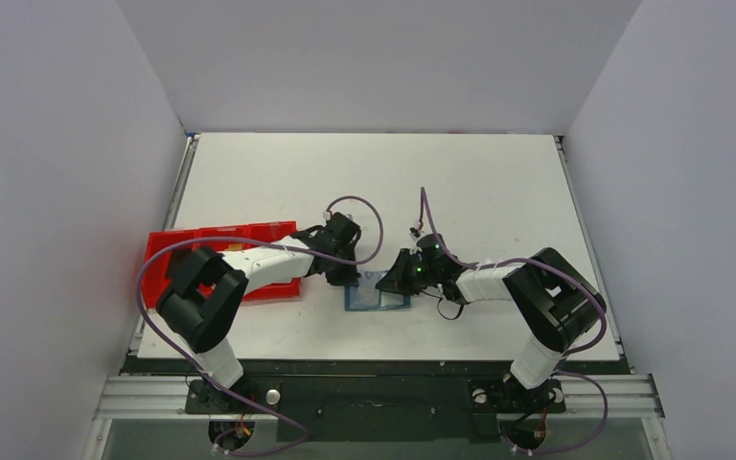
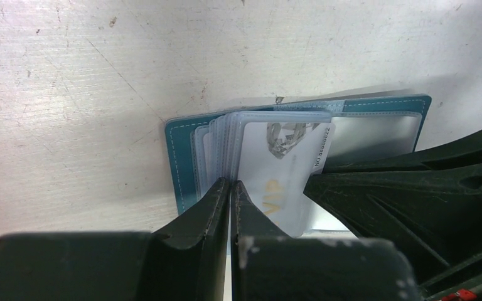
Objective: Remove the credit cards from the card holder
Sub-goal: Remove the credit card from the card holder.
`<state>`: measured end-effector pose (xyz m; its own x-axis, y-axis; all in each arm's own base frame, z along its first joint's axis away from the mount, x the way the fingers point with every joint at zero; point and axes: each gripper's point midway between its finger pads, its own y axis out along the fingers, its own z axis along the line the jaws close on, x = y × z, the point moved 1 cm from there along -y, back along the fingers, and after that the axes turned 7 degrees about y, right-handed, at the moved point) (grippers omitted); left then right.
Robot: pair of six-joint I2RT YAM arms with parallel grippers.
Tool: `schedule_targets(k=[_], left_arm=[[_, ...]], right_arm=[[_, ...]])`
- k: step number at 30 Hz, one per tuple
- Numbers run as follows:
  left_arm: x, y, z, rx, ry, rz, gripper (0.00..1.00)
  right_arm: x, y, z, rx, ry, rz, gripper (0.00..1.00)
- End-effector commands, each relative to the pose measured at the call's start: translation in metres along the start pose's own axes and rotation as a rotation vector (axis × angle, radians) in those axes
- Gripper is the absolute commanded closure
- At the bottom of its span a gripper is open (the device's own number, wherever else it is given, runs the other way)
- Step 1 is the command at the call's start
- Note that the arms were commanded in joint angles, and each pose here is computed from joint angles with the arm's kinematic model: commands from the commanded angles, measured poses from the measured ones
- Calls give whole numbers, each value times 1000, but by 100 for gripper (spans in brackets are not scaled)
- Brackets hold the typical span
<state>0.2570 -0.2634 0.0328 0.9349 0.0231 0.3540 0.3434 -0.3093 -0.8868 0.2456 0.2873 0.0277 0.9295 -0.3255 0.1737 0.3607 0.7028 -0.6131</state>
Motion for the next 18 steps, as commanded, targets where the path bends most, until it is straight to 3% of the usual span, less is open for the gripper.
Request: schedule_targets(k=[1, 13, 18], left_arm=[[-38, 20, 26, 103, 19, 102, 100], [-40, 20, 31, 110, 16, 105, 100], [-41, 20, 28, 96, 16, 108, 100]], right_arm=[[4, -7, 5, 6, -67, -37, 100], [10, -15, -2, -11, -67, -51, 100], [6, -9, 14, 76, -40, -5, 100]])
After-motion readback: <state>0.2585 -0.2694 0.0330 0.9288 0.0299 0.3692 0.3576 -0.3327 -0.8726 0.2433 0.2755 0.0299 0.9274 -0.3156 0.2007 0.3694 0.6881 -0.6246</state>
